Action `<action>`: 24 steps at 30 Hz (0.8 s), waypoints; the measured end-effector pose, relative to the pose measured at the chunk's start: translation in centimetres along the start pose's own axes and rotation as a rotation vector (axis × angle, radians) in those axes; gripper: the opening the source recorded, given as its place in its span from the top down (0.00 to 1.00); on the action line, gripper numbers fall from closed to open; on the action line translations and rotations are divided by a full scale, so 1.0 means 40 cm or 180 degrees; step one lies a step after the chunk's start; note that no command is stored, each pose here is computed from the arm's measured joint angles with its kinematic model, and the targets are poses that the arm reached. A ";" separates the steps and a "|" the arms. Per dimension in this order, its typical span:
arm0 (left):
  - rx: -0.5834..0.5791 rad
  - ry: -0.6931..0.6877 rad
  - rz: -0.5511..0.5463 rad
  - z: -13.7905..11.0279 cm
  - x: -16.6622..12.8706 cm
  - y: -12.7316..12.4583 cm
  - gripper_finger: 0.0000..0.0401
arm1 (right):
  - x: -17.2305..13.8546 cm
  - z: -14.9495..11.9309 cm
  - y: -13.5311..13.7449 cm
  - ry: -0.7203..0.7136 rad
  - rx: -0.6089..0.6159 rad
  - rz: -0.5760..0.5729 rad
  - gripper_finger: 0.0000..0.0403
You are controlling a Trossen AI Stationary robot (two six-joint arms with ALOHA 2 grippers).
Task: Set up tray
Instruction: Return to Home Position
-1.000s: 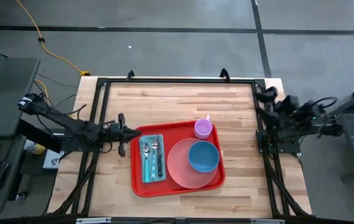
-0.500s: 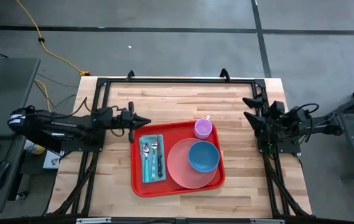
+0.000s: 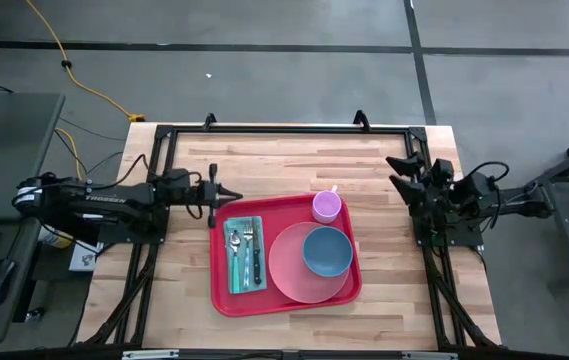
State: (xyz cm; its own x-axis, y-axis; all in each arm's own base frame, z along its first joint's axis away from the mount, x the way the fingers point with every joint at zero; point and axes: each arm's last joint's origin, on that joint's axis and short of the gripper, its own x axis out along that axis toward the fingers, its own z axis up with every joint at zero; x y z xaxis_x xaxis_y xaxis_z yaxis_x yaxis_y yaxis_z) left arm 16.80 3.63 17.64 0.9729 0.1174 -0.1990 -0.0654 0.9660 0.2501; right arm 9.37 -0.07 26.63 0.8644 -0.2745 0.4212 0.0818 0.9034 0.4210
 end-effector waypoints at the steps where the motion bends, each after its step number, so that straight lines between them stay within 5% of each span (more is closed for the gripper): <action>1: 0.0176 -0.0021 -0.0082 0.001 0.001 -0.006 0.88 | 0.000 -0.003 0.000 0.0046 -0.0119 0.0034 0.26; 6: 0.0791 -0.0380 -0.0261 0.027 0.004 -0.029 0.81 | 0.000 -0.019 0.005 0.0286 -0.0749 0.0395 0.26; 13: 0.0942 -0.1022 -0.0164 0.001 -0.046 -0.050 0.79 | -0.002 -0.034 0.009 0.0533 -0.0645 0.0705 0.26; 20: 0.1036 -0.1115 -0.0212 -0.002 -0.081 -0.054 0.80 | -0.005 -0.041 0.011 0.0647 -0.0682 0.0835 0.26; 24: 0.1089 -0.1166 -0.0171 0.001 -0.099 -0.053 0.80 | -0.015 -0.077 0.001 0.1150 -0.0820 0.0740 0.26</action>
State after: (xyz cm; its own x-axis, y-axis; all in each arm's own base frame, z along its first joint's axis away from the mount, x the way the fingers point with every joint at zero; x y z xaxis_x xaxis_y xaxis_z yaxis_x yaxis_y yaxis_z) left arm 13.08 1.11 17.94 0.9908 -0.0782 0.1102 0.0035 0.8304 0.5571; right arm 10.40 1.13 23.91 0.9872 0.0343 0.1561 -0.0531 0.9916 0.1177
